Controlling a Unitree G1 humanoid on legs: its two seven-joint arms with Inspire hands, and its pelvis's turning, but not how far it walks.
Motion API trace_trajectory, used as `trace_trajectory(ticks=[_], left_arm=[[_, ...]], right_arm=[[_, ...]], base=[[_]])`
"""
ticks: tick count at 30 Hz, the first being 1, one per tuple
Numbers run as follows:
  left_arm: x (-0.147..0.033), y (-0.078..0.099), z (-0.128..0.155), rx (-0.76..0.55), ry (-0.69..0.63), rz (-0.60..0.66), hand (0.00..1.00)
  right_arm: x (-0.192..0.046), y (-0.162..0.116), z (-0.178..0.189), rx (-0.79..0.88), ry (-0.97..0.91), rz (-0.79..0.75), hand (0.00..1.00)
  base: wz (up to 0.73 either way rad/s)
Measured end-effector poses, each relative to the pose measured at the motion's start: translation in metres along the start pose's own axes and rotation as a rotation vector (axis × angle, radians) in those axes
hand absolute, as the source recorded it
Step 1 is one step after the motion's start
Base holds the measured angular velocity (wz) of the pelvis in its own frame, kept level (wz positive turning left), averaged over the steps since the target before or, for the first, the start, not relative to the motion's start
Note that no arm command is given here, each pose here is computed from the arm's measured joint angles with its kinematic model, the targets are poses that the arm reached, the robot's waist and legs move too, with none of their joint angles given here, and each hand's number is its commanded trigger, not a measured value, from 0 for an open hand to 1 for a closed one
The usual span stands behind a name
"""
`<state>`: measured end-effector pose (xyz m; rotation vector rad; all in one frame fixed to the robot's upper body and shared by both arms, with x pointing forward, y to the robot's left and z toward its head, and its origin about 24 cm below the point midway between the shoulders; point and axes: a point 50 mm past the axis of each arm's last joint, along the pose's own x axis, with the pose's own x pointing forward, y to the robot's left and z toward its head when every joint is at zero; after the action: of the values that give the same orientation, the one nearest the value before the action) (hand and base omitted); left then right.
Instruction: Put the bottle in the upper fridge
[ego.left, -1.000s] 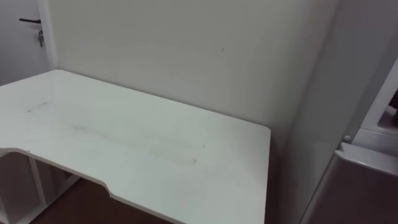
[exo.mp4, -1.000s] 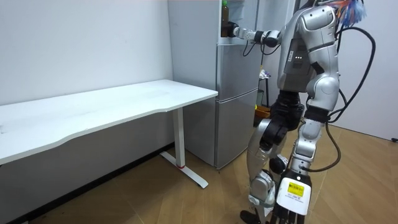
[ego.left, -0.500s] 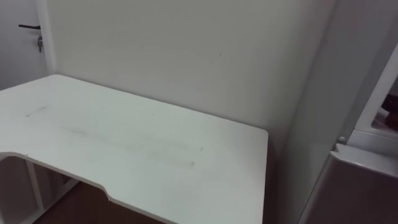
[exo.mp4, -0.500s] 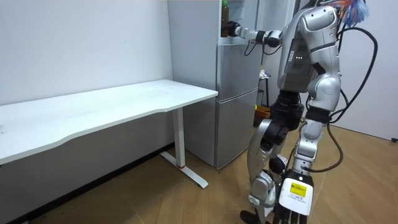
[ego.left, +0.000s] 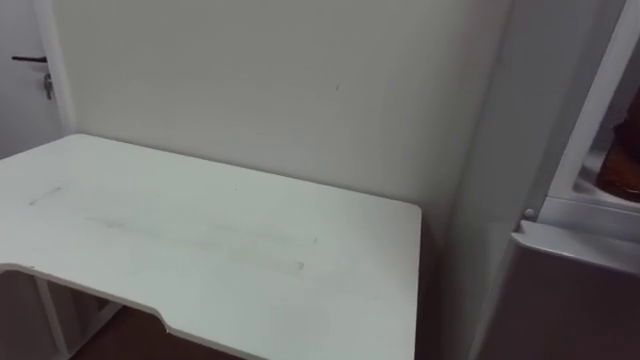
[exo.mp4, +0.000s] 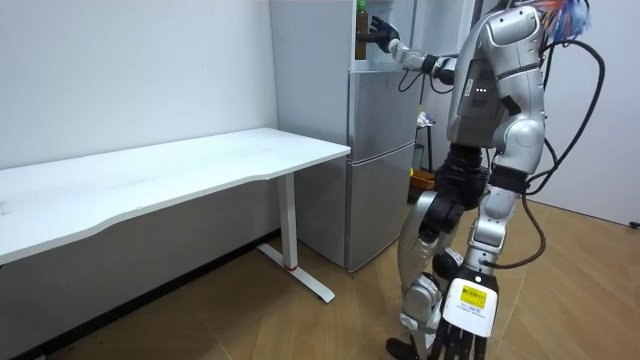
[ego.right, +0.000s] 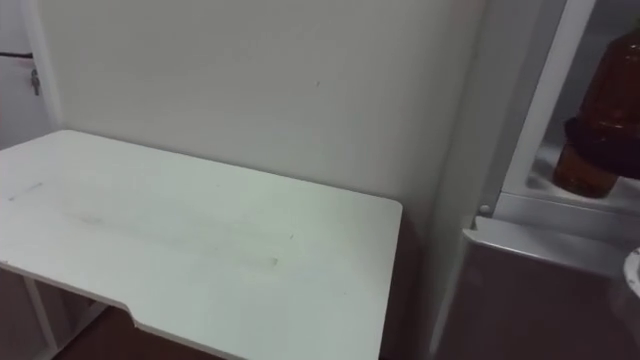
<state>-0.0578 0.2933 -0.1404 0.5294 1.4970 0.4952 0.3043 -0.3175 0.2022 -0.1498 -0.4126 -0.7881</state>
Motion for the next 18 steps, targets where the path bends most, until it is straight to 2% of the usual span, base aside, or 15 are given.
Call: trace_trajectory(ticks=[6,11,18], left_arm=[[0.0,-0.001,0.003,-0.004,-0.018,-0.004,0.0],[-0.001,-0.007,0.004,-0.01,-0.021,-0.018,0.0],[-0.003,-0.017,0.01,-0.023,-0.029,-0.038,0.0]], right_arm=[[-0.006,0.001,0.018,0.006,-0.118,-0.006,0.0],[-0.022,0.006,0.032,0.041,-0.224,0.017,0.0],[-0.038,0.009,0.032,0.09,-0.225,0.066,0.0]], base=[[-0.1],[-0.15],[-0.01]])
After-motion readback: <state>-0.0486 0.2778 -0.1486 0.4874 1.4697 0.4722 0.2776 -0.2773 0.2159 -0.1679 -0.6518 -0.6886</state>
